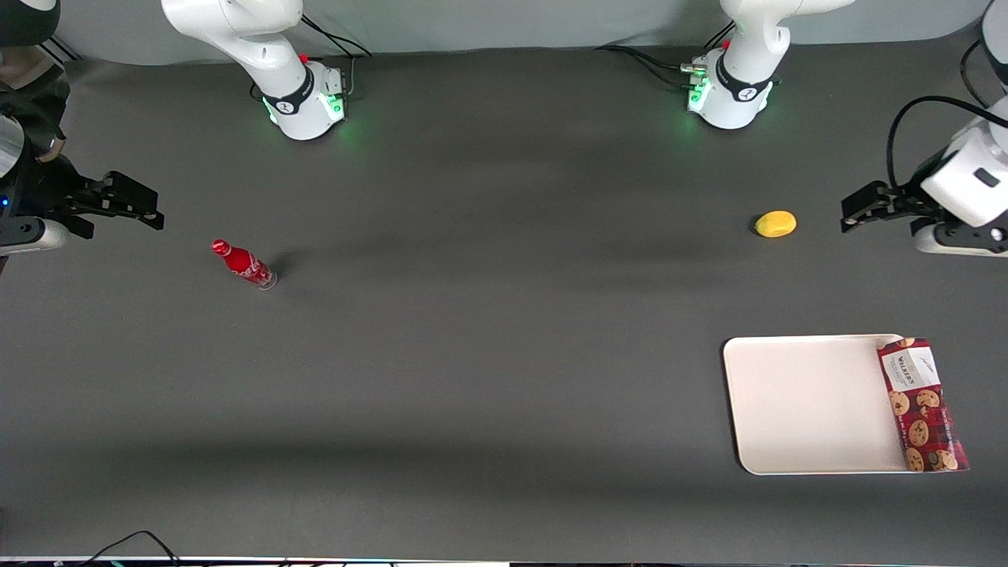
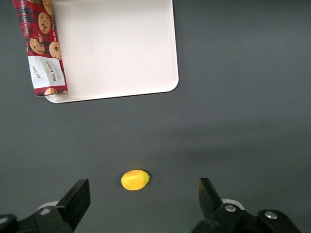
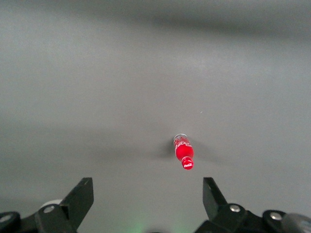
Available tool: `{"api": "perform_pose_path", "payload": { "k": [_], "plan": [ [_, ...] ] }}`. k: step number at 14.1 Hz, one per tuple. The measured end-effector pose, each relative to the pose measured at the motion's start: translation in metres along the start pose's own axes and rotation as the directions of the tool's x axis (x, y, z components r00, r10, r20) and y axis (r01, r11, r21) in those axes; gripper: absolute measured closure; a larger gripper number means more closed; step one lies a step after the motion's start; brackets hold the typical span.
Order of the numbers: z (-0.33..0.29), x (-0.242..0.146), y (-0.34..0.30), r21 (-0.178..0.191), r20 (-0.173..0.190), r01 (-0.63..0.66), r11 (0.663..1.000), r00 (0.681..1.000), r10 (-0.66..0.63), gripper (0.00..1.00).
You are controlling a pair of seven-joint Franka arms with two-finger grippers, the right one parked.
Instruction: Place red cookie box on tray
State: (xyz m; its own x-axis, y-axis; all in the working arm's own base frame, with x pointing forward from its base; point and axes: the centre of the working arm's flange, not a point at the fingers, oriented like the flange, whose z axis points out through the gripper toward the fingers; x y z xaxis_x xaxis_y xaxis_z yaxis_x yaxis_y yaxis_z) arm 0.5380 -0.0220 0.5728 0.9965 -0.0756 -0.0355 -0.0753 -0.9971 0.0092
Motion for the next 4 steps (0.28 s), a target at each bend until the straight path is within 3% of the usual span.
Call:
{"api": "perform_pose_path", "payload": {
  "k": [4],
  "plan": [
    [-0.0030,0.0004,0.0003,0.000,-0.006,0.000,1.000,1.000,0.000,0.00]
  ]
}}
